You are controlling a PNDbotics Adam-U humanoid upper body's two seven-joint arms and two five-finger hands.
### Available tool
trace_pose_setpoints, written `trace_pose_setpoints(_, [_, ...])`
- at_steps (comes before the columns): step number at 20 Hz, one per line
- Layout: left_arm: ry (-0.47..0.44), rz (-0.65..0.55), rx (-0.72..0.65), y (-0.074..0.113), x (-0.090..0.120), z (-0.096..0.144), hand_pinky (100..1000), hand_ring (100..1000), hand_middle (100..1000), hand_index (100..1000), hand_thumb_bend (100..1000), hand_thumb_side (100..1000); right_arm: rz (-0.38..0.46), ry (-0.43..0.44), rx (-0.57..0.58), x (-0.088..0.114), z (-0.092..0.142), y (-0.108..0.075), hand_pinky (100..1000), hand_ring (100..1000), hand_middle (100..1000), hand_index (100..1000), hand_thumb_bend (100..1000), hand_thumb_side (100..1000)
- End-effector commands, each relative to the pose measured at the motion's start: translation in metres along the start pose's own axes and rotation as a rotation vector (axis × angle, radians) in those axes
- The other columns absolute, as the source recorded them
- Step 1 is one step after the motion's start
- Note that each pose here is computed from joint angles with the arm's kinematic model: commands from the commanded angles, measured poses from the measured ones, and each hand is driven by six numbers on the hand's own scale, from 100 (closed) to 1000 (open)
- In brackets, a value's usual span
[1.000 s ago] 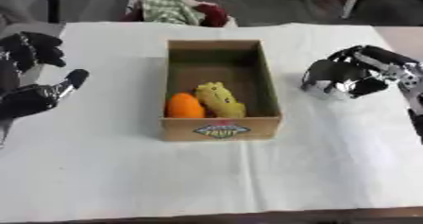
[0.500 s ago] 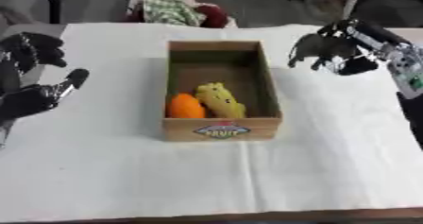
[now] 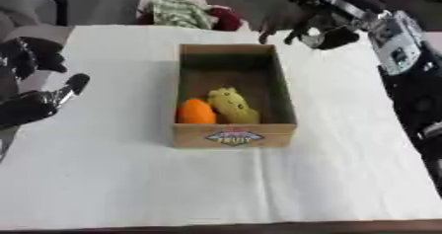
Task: Pick up objects on the table and place them in the box.
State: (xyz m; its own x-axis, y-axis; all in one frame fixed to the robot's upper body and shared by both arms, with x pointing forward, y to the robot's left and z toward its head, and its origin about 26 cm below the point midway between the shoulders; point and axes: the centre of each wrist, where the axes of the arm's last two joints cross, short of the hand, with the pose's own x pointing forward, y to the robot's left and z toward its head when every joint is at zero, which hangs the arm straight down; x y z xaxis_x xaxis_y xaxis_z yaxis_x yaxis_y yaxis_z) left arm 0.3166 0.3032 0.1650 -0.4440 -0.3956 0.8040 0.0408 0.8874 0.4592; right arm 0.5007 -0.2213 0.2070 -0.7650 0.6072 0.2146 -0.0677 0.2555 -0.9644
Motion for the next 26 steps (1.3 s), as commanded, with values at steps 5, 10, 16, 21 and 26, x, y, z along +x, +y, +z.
trace_pose_setpoints(5, [-0.04, 0.022, -0.01, -0.002, 0.009, -0.006, 714, 559, 530, 675, 530, 161, 0.008, -0.026, 0.108, 0.02, -0.028, 0.025, 177, 189, 198, 452, 100, 227])
trace_pose_setpoints(10, [-0.046, 0.034, -0.012, -0.004, 0.01, -0.006, 714, 559, 530, 675, 529, 164, 0.022, -0.028, 0.196, 0.024, -0.032, 0.052, 211, 223, 235, 483, 100, 246])
trace_pose_setpoints(16, [-0.051, 0.038, -0.012, -0.004, 0.011, -0.007, 715, 559, 530, 675, 527, 166, 0.052, -0.028, 0.275, 0.023, -0.031, 0.064, 453, 478, 478, 680, 100, 284])
trace_pose_setpoints(21, [-0.043, 0.036, -0.01, -0.004, 0.009, -0.006, 715, 559, 530, 675, 525, 170, 0.051, -0.025, 0.265, 0.017, -0.025, 0.059, 772, 829, 774, 865, 100, 248])
trace_pose_setpoints(26, [-0.03, 0.035, 0.004, -0.003, 0.006, -0.004, 715, 559, 529, 674, 525, 174, 0.035, -0.02, 0.129, 0.01, -0.012, 0.04, 864, 897, 872, 916, 100, 199])
